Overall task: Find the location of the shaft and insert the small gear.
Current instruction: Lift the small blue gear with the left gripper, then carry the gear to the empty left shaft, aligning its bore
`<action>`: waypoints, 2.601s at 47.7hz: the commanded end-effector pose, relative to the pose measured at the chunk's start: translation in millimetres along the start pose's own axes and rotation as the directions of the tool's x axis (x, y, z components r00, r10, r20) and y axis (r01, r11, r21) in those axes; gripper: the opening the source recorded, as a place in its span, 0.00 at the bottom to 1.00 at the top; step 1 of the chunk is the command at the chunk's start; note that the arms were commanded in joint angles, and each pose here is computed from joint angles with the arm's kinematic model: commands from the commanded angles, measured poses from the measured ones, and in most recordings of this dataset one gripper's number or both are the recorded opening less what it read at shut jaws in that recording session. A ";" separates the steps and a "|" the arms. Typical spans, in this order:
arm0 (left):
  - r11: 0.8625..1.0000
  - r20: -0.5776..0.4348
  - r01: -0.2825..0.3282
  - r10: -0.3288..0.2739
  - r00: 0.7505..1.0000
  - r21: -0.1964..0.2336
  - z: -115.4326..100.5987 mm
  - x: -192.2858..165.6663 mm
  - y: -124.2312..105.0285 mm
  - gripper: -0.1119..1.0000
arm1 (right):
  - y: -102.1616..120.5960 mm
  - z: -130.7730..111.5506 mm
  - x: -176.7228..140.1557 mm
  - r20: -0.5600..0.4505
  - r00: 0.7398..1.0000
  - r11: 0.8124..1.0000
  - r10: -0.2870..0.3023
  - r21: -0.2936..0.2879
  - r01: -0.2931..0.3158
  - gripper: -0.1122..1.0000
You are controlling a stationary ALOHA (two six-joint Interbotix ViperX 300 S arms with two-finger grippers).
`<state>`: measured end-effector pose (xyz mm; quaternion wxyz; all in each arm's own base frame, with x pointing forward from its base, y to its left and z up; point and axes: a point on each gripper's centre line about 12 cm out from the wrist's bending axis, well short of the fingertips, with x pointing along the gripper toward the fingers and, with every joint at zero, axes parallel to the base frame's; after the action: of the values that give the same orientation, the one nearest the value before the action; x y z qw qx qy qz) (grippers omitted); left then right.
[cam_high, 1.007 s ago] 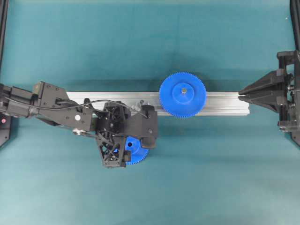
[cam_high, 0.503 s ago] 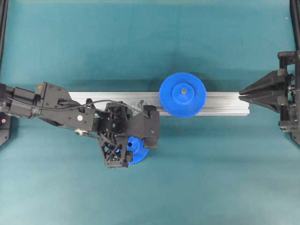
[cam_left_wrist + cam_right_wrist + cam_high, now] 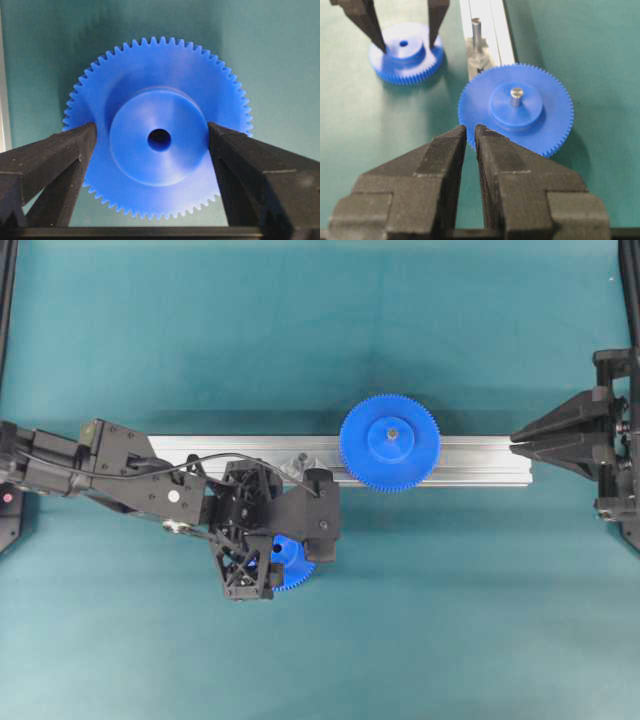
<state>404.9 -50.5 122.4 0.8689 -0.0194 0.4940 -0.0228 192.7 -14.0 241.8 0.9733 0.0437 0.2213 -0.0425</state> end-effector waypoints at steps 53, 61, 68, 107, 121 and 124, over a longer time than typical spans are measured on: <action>0.999 0.277 -0.011 0.025 0.961 -0.050 57.2 -104.9 24.9 0.68 | -0.4 1.0 -6.3 0.034 0.999 1.000 0.000 0.010 0.000 0.29; 0.999 0.308 -0.041 0.046 0.950 -0.023 62.1 -117.7 36.5 0.68 | -0.4 1.0 -6.3 0.034 0.999 1.000 0.000 0.010 0.000 0.29; 0.997 0.320 -0.072 0.068 0.945 0.003 65.7 -121.7 47.9 0.68 | -0.5 1.0 -6.3 0.034 0.999 1.000 0.000 0.009 0.000 0.29; 0.992 0.336 -0.128 0.114 0.935 0.019 90.9 -138.3 71.8 0.68 | -0.6 -0.6 -7.1 0.038 0.999 1.000 0.000 0.010 -0.001 0.29; 0.992 0.159 -0.121 0.113 0.981 0.039 84.0 -127.2 72.9 0.68 | -0.8 -3.4 -6.5 0.042 0.999 1.000 0.000 0.010 -0.001 0.29; 0.992 0.153 -0.120 0.113 0.982 0.040 83.4 -118.6 73.6 0.68 | -0.8 -3.6 -6.4 0.043 0.999 1.000 0.000 0.010 -0.001 0.29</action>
<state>411.9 29.0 253.3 0.8960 0.0264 0.4429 0.0155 183.2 -13.6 238.0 0.9764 0.0434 0.2070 -0.0430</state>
